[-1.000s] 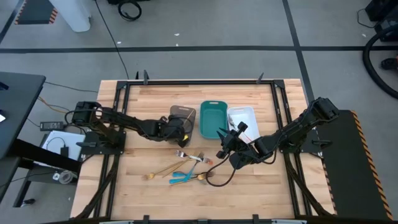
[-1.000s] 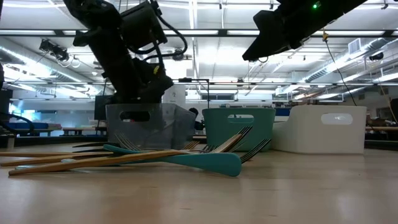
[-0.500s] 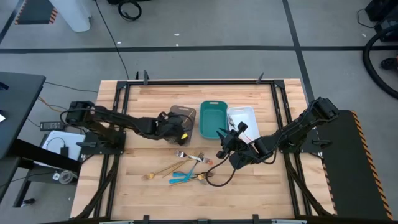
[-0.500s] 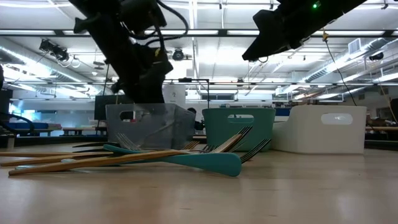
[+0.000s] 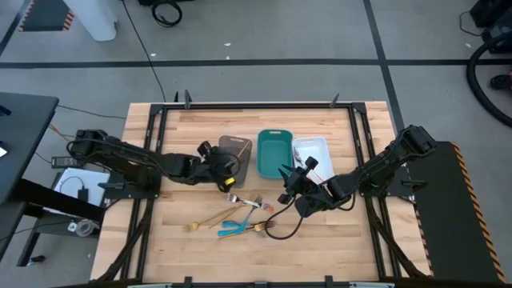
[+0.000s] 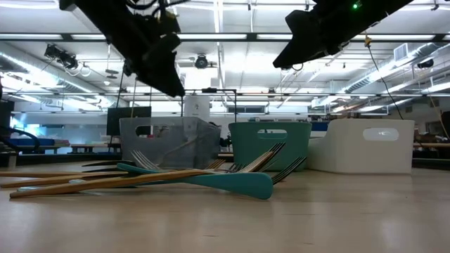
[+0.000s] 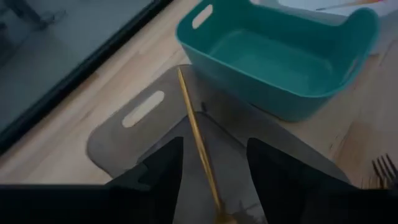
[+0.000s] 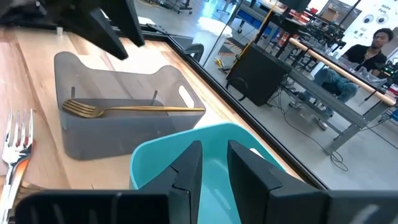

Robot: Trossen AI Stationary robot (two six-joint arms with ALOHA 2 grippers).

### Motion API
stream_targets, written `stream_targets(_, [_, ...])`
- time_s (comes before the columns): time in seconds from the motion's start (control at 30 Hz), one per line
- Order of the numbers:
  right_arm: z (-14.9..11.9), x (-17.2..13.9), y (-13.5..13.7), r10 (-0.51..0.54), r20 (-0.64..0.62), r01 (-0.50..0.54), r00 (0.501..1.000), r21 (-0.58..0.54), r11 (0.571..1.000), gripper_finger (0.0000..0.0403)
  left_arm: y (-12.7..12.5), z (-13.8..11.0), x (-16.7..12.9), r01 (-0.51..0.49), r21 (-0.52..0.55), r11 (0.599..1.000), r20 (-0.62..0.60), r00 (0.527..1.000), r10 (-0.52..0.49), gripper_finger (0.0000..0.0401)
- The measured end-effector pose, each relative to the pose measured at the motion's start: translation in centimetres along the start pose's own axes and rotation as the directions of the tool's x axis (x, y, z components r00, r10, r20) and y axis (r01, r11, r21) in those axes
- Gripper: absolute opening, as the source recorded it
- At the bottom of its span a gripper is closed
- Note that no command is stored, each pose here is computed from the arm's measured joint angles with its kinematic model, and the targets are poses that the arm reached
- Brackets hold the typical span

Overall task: Sort silverware by color (type)
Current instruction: Put the blue fork into the green bin

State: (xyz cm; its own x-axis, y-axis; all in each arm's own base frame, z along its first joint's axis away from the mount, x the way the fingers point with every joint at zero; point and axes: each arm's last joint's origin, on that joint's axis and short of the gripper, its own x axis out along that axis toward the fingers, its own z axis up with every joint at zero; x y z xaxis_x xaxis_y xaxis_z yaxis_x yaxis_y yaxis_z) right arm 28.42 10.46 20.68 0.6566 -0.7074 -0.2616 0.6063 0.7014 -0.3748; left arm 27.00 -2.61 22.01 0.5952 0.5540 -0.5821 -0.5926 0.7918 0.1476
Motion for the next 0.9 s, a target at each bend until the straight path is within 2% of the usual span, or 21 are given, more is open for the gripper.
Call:
stream_targets(0.13, [0.1, 0.1, 0.0, 0.001, 0.006, -0.001, 1.0, -0.003, 1.0, 0.0083, -0.6, 0.1, -1.0, 0.025, 0.077, 0.997, 0.035, 0.999, -0.028, 0.0188])
stream_targets(0.23, [0.3, 0.3, 0.0, 0.015, 0.007, -0.015, 1.0, -0.006, 1.0, 0.0083, -1.1, 0.0, -1.8, 0.05, 0.197, 0.979, 0.054, 0.997, -0.062, 0.0188])
stream_targets(0.33, [0.6, 0.7, 0.0, 0.062, 0.005, -0.062, 0.998, -0.01, 0.998, 0.0083, -1.8, -0.3, -2.5, 0.081, 0.332, 0.94, 0.06, 0.993, -0.107, 0.0188])
stream_targets(0.47, [0.9, 1.2, 0.2, 0.188, -0.011, -0.188, 0.982, -0.023, 0.982, 0.0083, -2.8, -0.9, -3.3, 0.171, 0.463, 0.87, 0.021, 0.979, -0.203, 0.0188])
stream_targets(0.63, [1.1, 1.8, 0.2, 0.307, -0.025, -0.308, 0.951, 0.001, 0.952, 0.0083, -3.4, -2.2, -4.3, 0.227, 0.551, 0.803, -0.044, 0.969, -0.244, 0.0188])
stream_targets(0.9, [1.5, 2.1, 0.2, 0.333, 0.001, -0.333, 0.943, 0.056, 0.941, 0.0083, -3.5, -3.7, -5.3, 0.235, 0.641, 0.731, -0.115, 0.971, -0.212, 0.0188])
